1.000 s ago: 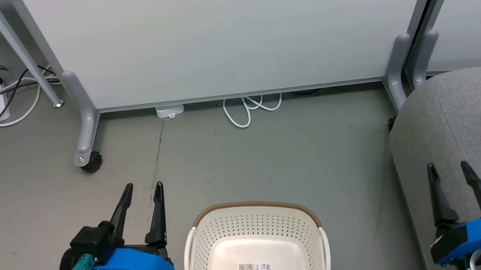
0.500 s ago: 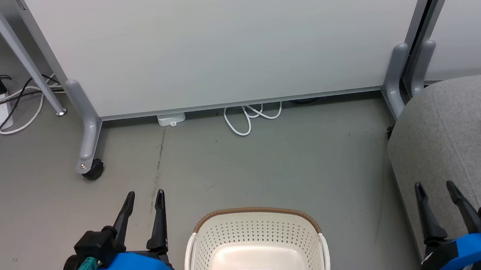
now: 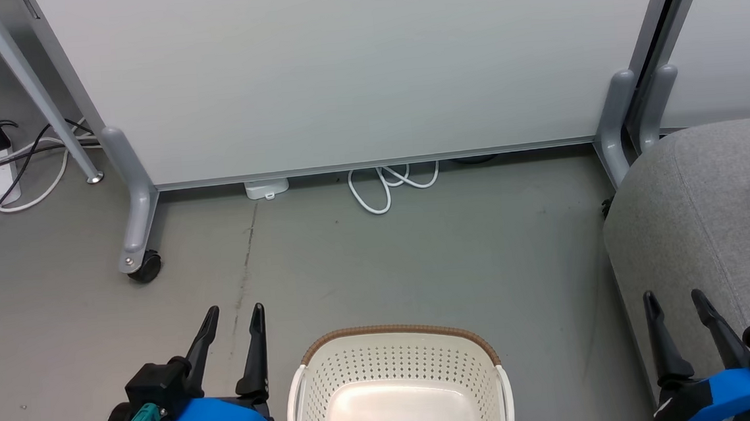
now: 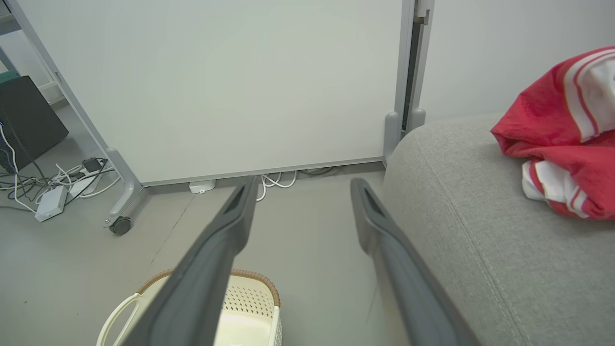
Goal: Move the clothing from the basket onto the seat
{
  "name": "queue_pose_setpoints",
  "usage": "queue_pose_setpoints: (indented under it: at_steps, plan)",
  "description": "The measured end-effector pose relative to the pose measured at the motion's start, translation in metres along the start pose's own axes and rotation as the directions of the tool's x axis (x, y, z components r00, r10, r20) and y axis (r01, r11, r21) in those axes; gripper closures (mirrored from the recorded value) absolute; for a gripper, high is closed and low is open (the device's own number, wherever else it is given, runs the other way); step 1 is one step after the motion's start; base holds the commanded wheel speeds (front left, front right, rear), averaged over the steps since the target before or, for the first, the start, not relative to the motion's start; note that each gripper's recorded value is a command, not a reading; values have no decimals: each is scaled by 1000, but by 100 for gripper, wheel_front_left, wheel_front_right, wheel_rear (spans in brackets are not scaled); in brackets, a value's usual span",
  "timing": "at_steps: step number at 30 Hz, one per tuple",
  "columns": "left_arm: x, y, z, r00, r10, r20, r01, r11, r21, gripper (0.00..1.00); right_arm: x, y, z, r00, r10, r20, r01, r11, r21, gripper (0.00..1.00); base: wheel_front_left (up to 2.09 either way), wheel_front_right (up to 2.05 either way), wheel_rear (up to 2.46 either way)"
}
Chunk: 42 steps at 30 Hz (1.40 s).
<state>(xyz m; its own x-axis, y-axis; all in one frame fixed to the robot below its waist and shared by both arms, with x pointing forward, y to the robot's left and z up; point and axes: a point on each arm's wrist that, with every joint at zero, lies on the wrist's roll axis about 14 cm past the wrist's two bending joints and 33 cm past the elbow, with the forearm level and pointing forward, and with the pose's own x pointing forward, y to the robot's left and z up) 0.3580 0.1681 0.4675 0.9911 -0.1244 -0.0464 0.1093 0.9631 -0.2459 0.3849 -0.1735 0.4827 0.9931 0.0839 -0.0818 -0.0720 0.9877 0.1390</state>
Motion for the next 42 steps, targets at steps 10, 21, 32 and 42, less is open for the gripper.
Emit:
queue_pose_setpoints:
  at_steps: [10, 21, 32, 42]
  plan:
    - [-1, -4, -7, 1000, -10, -19, 10, 1000, -10, 100, -2, -1, -8, 1000, -5, -22, 6, 1000, 8, 100, 0, 0, 0]
    - [-36, -1, -66, 980, 33, -195, -44, 998, -53, 100, -12, -2, -47, 989, -20, -143, 26, 999, 36, 100, 0, 0, 0]
    - [-32, 9, -60, 978, 86, -192, -129, 967, -220, 100, -13, -6, -46, 989, -40, -142, 72, 971, 230, 100, 0, 0, 0]
    - [-26, 17, -49, 978, 124, -170, -178, 915, -361, 100, -12, -7, -42, 990, -49, -131, 97, 916, 390, 100, 0, 0, 0]
